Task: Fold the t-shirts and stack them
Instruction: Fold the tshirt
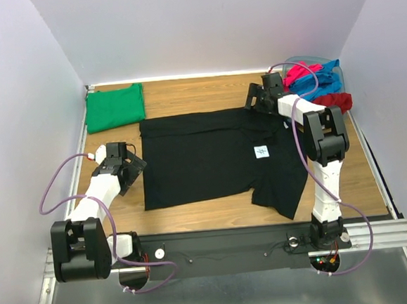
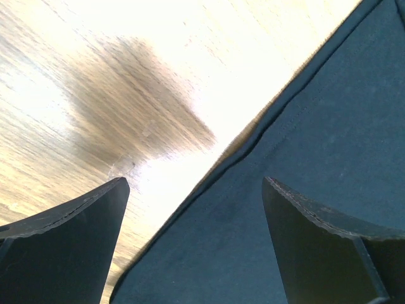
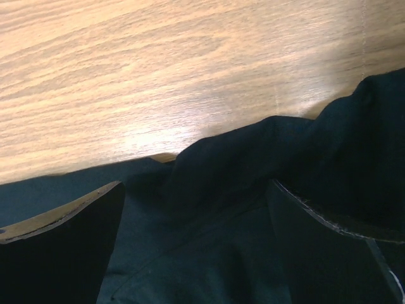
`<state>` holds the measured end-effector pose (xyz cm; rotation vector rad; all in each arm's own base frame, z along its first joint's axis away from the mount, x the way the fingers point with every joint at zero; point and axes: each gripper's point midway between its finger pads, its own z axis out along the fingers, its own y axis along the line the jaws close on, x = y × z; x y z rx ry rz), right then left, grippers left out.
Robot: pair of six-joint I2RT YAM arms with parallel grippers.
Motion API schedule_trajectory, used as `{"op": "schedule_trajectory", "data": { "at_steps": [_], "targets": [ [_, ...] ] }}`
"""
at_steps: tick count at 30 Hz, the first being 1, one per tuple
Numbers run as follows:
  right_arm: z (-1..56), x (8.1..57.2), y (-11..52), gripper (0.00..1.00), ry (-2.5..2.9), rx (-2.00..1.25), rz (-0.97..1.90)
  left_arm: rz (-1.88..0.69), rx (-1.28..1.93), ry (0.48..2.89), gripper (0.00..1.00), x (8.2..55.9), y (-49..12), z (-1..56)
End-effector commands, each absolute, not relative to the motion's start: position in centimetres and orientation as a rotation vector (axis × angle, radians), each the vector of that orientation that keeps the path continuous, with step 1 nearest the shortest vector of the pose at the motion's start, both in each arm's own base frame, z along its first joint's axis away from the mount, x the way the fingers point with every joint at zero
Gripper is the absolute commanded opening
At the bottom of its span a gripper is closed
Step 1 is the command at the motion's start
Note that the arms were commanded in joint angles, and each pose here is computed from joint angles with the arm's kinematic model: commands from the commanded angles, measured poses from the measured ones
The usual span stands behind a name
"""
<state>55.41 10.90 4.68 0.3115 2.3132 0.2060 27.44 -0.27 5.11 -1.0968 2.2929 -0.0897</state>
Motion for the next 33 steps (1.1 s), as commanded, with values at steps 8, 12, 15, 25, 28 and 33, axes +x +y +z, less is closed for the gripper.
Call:
{"op": "schedule_trajectory", "data": {
  "at_steps": [8, 12, 15, 25, 28, 33],
  "targets": [
    [9.9, 55.5, 14.0, 1.00, 2.266, 0.195, 0.415, -0.206, -1.113, 2.385, 0.98, 24.4, -2.4, 3.0],
    [13.1, 55.1, 14.6, 1.00, 2.214, 0.155, 0.432, -0.235, -1.133, 2.406, 0.98, 22.5, -3.7, 2.5],
    [14.5, 54.6, 14.4, 1.00, 2.192, 0.158, 0.431, -0.204, -1.134, 2.444, 0.98, 21.2, -4.7, 2.3],
    [16.1, 53.1, 13.9, 1.00, 2.176, 0.159, 0.421, -0.199, -1.131, 2.527, 0.99, 18.7, -7.4, 2.2],
    [16.4, 52.1, 13.7, 1.00, 2.178, 0.162, 0.422, -0.186, -1.128, 2.537, 0.99, 18.7, -7.5, 2.1],
    [17.8, 49.8, 12.9, 1.00, 2.163, 0.193, 0.417, -0.148, -1.115, 2.526, 0.98, 18.9, -7.0, 2.2]
  ]
}}
